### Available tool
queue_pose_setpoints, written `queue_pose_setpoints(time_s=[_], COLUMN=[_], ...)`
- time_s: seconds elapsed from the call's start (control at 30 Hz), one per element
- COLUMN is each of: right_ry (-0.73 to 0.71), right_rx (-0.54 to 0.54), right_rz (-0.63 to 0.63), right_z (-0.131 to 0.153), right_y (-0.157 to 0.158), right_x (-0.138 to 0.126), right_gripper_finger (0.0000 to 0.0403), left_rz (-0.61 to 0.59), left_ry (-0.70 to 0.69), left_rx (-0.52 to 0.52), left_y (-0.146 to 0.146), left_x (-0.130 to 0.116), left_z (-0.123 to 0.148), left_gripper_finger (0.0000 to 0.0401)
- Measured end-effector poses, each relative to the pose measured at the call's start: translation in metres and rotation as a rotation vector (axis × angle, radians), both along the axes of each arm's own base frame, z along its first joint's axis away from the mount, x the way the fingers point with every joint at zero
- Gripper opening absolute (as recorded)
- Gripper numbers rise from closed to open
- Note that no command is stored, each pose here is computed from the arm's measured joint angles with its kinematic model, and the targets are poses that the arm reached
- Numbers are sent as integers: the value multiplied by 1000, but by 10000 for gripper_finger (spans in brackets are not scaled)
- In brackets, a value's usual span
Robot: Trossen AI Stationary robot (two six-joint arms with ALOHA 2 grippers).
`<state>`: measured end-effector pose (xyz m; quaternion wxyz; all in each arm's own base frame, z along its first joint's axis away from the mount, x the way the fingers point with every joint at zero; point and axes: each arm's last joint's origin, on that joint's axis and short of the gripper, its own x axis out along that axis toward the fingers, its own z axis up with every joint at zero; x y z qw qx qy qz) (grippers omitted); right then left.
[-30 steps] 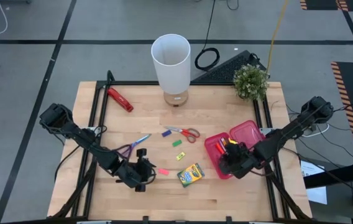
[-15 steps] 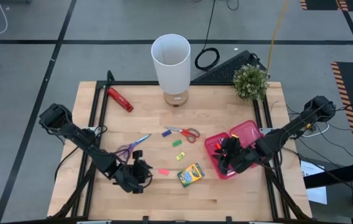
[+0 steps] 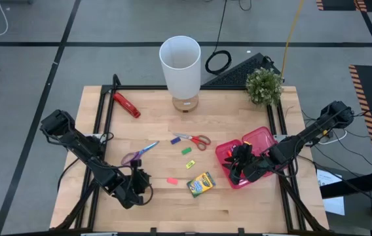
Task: Pack school essentials
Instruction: Put the violet scissors into the pink supply box
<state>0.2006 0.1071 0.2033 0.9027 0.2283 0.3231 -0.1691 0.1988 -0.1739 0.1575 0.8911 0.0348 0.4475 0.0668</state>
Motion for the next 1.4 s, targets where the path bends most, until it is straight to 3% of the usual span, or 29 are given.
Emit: queue_pose_setpoints(time_s=[0.23,0.4,0.53,0.8,1.17,1.4], right_ry=[0,-2,-4,-2,-1,-17], right_rx=[-1,5,14,26,41,51], right_rz=[1,-3,-12,-9,1,2], right_z=[0,0,0,0,0,1], right_y=[0,0,0,0,1,2], right_x=[0,0,0,0,0,2], right_gripper_finger=[119,119,118,118,118,119], left_rz=[148,384,434,367,61,35], left_ry=[112,146,251,372,412,434], left_rx=[68,120,107,62,125,154], left_y=[19,44,59,62,34,37], left_x=[-7,-8,-4,-8,-27,-37], left_z=[-5,-6,-6,-3,-3,-14], left_gripper_finger=[159,159,159,159,159,159])
